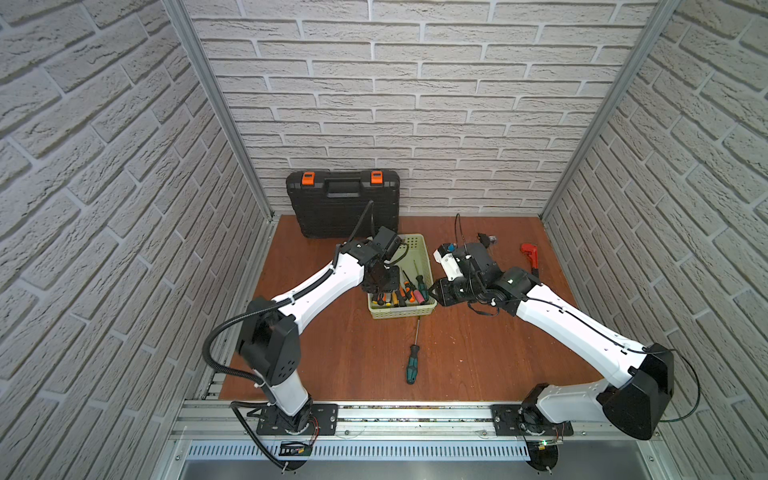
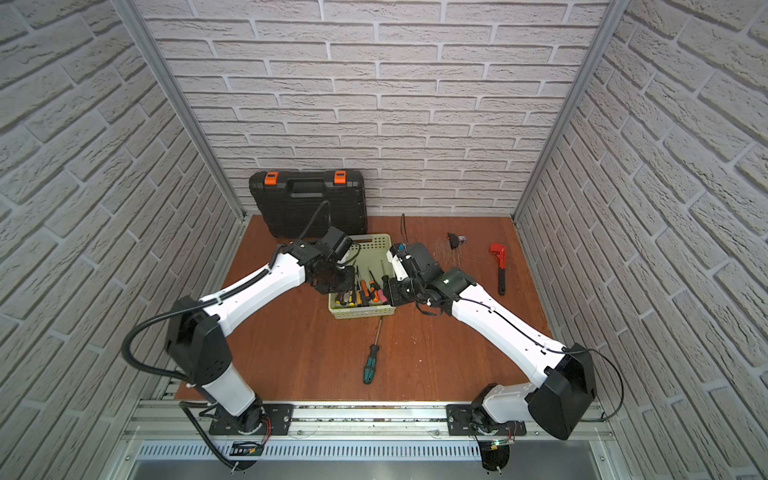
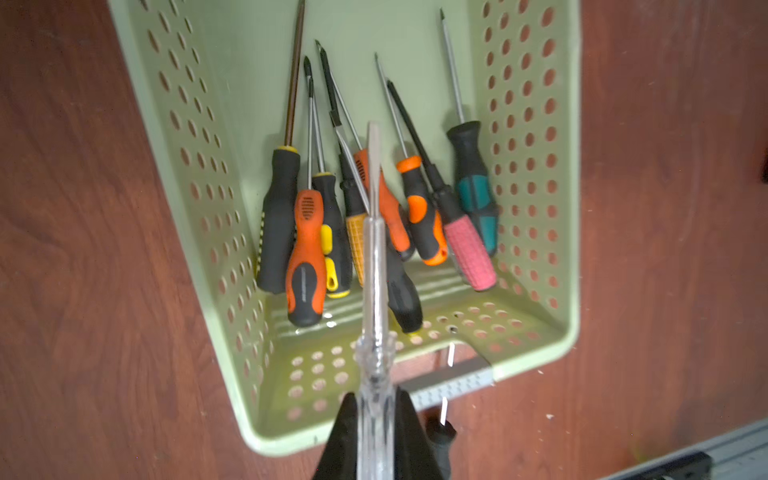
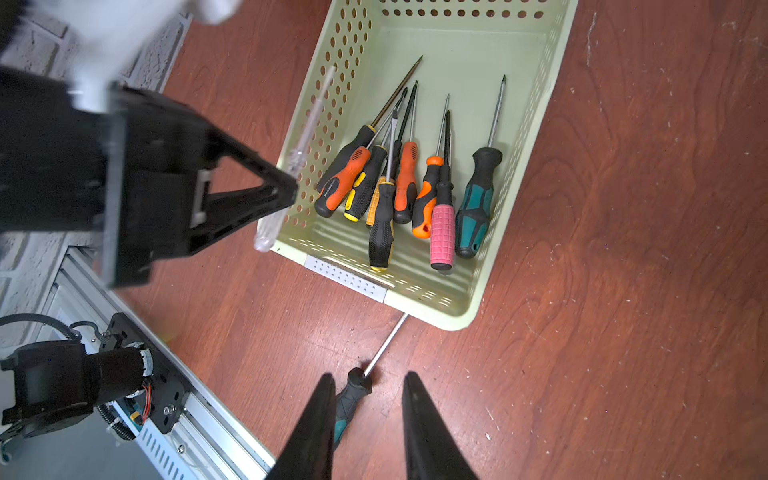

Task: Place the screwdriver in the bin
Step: 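Lift the clear-handled screwdriver with the left gripper and carry it into the basket, then release and raise the left gripper while the right gripper reaches the green-black screwdriver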

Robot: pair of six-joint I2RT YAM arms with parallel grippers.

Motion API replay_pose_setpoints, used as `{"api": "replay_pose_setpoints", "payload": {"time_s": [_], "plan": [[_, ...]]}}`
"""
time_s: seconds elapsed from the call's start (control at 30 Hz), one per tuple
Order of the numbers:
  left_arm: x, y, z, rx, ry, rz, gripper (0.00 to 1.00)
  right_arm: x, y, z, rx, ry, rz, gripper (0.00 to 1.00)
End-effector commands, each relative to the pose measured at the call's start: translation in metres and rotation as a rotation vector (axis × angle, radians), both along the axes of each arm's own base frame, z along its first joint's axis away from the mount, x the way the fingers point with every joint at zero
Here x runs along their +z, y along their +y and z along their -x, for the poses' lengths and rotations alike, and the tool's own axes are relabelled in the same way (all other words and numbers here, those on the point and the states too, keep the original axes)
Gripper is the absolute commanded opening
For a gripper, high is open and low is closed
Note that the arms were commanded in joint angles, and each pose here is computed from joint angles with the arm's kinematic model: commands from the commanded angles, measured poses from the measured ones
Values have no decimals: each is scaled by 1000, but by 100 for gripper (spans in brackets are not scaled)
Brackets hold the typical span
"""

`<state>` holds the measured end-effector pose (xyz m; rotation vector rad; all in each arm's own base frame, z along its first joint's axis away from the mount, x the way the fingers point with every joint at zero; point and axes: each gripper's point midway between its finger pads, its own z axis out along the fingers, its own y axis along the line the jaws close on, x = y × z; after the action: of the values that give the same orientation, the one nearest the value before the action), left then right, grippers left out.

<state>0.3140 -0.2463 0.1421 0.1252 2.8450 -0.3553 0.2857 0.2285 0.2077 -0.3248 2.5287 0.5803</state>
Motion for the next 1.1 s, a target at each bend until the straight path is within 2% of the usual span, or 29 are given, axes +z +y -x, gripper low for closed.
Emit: {"api": "replay_pose_setpoints", "payload": {"time_s": [0.0,0.27,0.6,0.7,0.83,1.0,1.07], "plan": [[-11,-11,-8,-88,7,-2,2,1,0,1,19,-2,0,30],[-60,-15,-14,-58,68,-34,2,-24,4,7,23,64,-8,30],[-89,-21,-20,-30,95,-30,4,-28,7,8,24,84,-23,30],[-92,-20,-19,-18,100,-33,10,-29,7,8,20,84,-26,31],[-94,-19,-17,-8,101,-28,24,-30,8,9,21,86,-29,31],[-73,-20,-21,-1,48,5,38,-26,6,10,20,78,-31,31],[-63,-20,-21,0,24,19,39,-25,5,11,11,78,-31,31]]}}
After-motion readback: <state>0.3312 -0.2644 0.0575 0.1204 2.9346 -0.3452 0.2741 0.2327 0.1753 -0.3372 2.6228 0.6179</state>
